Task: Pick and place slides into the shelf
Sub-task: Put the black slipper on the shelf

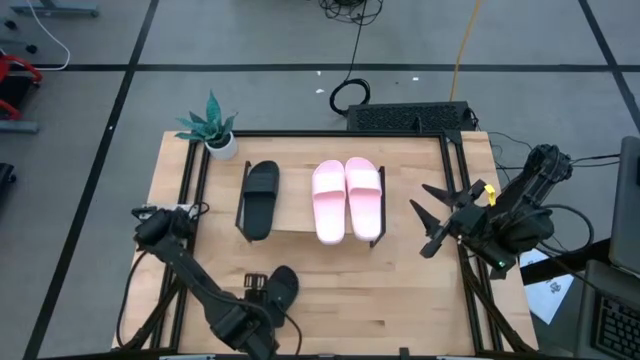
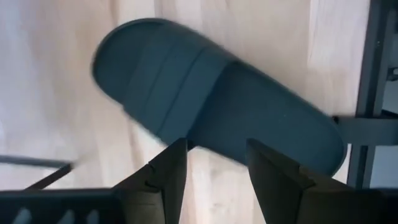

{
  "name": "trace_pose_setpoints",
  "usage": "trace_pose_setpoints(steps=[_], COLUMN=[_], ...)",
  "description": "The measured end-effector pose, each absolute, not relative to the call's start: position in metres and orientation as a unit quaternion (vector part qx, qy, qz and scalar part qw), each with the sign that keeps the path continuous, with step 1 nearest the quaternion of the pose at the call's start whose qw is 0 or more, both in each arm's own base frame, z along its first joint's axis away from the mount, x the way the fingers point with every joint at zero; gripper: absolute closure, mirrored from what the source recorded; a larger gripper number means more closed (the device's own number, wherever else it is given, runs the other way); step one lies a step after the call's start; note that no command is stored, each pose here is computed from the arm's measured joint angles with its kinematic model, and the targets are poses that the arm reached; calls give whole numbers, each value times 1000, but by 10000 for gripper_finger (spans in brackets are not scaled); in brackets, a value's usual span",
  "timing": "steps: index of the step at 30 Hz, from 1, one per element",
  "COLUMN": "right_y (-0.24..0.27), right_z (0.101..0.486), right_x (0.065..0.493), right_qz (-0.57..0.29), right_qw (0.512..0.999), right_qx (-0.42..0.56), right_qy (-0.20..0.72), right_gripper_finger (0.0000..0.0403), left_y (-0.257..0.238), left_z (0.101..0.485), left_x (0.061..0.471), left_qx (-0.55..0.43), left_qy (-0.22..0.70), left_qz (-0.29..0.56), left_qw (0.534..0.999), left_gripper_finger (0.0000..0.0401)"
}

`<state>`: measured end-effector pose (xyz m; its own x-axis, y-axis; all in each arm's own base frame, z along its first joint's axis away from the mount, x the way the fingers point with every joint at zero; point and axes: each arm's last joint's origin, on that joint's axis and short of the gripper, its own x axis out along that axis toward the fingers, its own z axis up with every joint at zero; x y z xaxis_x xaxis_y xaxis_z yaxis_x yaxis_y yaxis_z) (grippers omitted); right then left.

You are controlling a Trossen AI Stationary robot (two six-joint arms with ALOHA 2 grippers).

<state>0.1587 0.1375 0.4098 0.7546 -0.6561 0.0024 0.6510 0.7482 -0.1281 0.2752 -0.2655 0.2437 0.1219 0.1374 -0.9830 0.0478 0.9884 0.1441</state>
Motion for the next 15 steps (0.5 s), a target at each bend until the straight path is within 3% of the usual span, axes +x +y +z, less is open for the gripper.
trace_pose_setpoints(steps=[15], right_y=[137], right_z=[410], right_x=[159], right_qz=[-350], right_qw=[935], right_qx=[-60], right_qy=[21], right_gripper_finger=[220], left_y=[-245], left_z=[206], left_x=[284], left_qx=[89], left_qy=[657], left_qz=[67], left_qw=[746], left_gripper_finger=[236])
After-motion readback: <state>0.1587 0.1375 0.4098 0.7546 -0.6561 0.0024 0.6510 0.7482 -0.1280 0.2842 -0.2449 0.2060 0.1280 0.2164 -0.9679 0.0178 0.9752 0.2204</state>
